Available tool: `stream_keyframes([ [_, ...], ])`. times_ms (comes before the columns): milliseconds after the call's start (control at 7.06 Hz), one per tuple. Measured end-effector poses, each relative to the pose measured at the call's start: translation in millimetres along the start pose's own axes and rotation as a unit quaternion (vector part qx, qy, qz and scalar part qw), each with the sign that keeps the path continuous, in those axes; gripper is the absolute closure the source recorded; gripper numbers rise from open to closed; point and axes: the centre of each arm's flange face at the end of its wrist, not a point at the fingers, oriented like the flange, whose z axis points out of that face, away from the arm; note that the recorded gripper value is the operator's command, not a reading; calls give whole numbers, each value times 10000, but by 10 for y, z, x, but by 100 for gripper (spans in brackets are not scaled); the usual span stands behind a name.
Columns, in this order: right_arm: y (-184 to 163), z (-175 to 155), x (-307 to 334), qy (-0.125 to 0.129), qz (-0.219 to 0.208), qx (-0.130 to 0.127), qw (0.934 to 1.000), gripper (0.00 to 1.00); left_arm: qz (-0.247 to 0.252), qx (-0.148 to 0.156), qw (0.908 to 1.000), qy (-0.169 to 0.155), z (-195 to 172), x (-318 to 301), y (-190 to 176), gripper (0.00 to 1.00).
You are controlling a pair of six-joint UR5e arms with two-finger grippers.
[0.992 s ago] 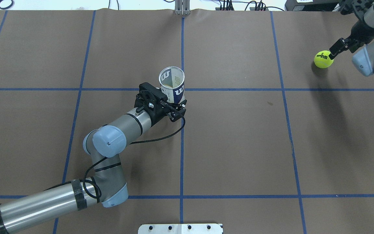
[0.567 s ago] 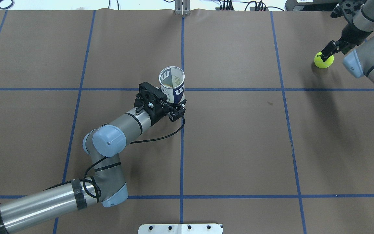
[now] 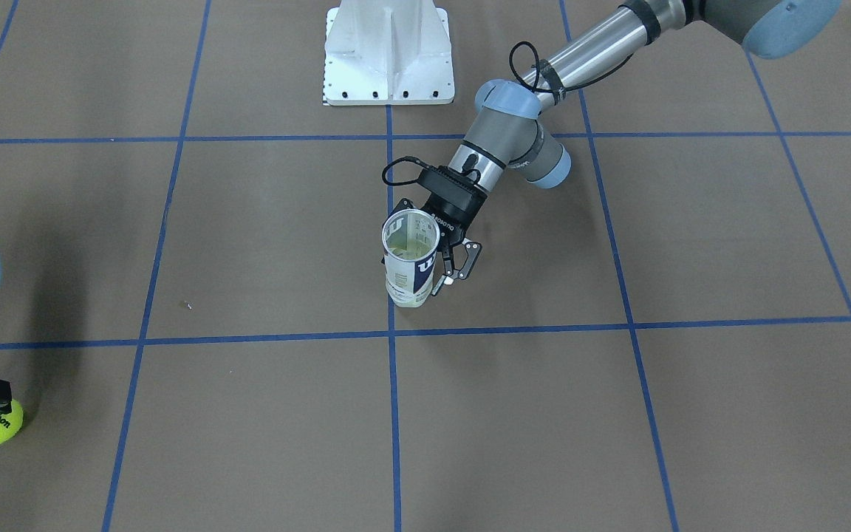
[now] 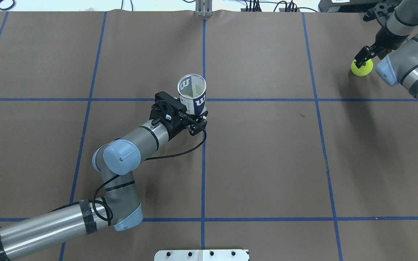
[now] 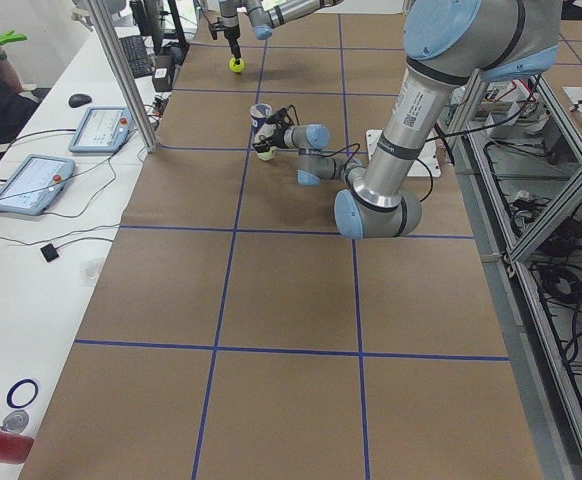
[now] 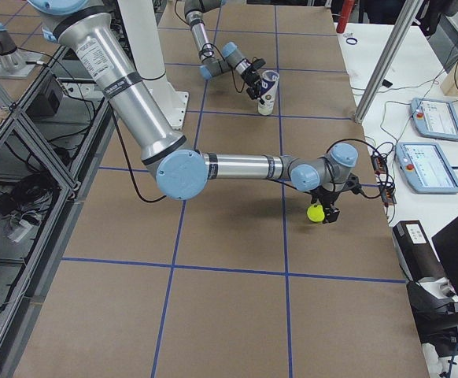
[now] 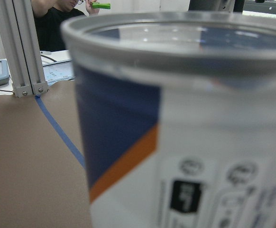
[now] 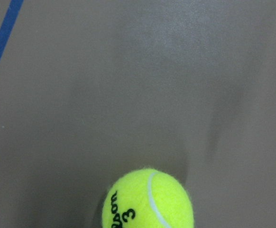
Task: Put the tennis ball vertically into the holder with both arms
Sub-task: 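Lower the right gripper onto the second yellow ball and close, then lift the second ball with the right gripper and carry it over the can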
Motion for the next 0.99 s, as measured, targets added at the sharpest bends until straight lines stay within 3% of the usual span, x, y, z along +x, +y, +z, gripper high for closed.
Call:
stream_keyframes([
  [425,-23,115,-80,36,-51,-22,10000,3,2,-3,10000,-2,-1,-4,5,1],
  [567,-32,141,-113,56,-61,-33,10000,21,2,-4,10000,-3,-1,-4,5,1],
  [709,-32,164,-122,81,-64,-45,9999,74,2,-5,10000,-3,-1,-5,6,1],
  [850,-32,176,-127,97,-67,-50,9999,100,3,-6,10000,-4,-1,-4,5,1],
  [992,-42,171,-134,106,-76,-40,9999,100,2,-3,10000,-2,0,-3,3,1],
])
